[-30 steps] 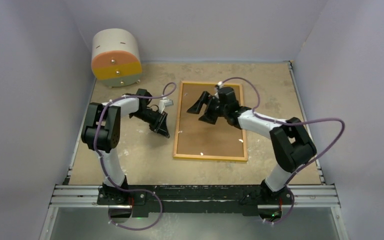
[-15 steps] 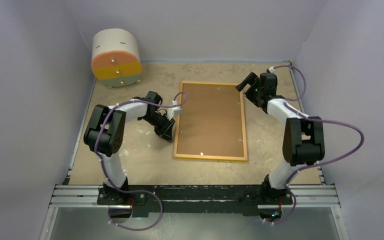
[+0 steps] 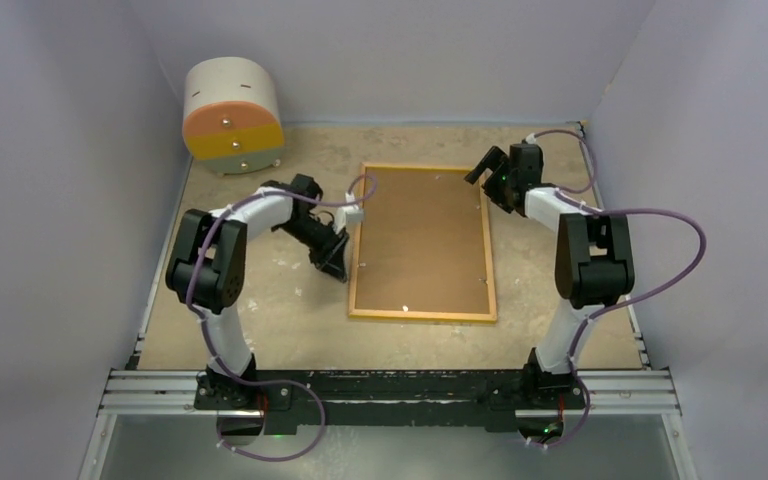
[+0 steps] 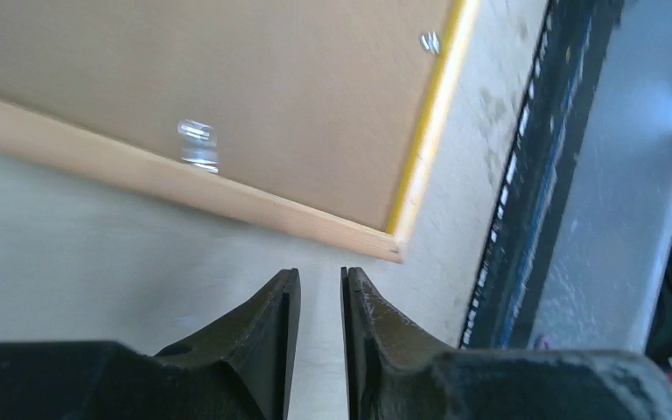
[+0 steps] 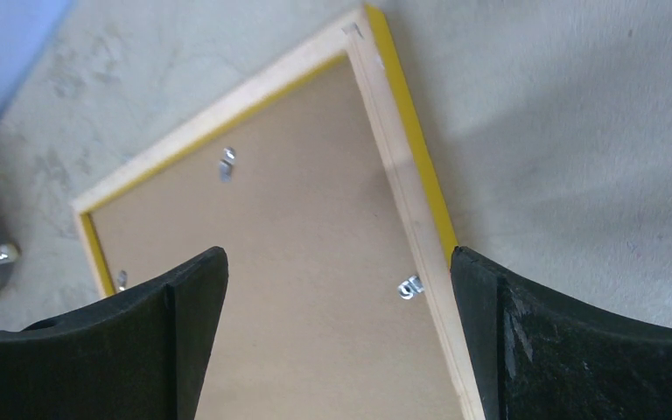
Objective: Put the photo into the frame
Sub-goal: Install the photo frame at the center of the board.
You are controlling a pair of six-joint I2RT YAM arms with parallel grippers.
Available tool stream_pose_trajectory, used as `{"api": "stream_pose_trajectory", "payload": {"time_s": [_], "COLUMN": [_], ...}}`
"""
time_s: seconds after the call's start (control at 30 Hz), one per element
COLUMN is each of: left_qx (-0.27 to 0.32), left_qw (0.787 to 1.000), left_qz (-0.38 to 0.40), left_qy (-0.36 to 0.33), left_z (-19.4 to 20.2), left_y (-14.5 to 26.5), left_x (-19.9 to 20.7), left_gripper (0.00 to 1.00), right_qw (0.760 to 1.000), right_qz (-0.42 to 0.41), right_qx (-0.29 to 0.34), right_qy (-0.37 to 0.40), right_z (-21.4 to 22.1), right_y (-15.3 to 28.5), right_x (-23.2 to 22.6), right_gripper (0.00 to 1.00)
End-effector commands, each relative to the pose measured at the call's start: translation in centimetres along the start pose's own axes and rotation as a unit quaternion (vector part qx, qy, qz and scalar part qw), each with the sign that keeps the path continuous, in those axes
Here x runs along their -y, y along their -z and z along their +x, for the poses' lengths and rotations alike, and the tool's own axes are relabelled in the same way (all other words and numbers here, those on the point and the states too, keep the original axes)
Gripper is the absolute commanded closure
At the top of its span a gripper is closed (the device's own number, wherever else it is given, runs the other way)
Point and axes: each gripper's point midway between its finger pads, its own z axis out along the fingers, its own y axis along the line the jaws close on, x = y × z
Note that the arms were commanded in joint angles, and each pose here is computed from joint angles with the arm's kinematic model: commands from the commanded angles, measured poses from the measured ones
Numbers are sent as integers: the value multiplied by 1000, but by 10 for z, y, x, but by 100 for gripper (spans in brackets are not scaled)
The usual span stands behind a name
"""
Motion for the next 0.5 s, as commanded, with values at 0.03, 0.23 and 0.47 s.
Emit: {"api": "stream_pose_trajectory", "payload": {"time_s": [0.03, 0.23, 0.47], "left_qx": [132, 182, 180], "left_qw": [990, 978, 972], "left_qz": [-47, -78, -112], "left_qy": [10, 64, 103], "left_z": [-81, -143, -159], "left_y": [65, 65, 52], "left_x": [-58, -119, -167], "left_gripper": [66, 45, 45], "right_qw": [993, 987, 979], "right_qz": [-79, -156, -203], "right_qx": [89, 44, -17], "right_qy": [-8, 7, 17], "right_z": [-56, -21, 32], "right_y": [36, 32, 14], "right_x": [-66, -129, -161], "right_gripper": [2, 5, 8]}}
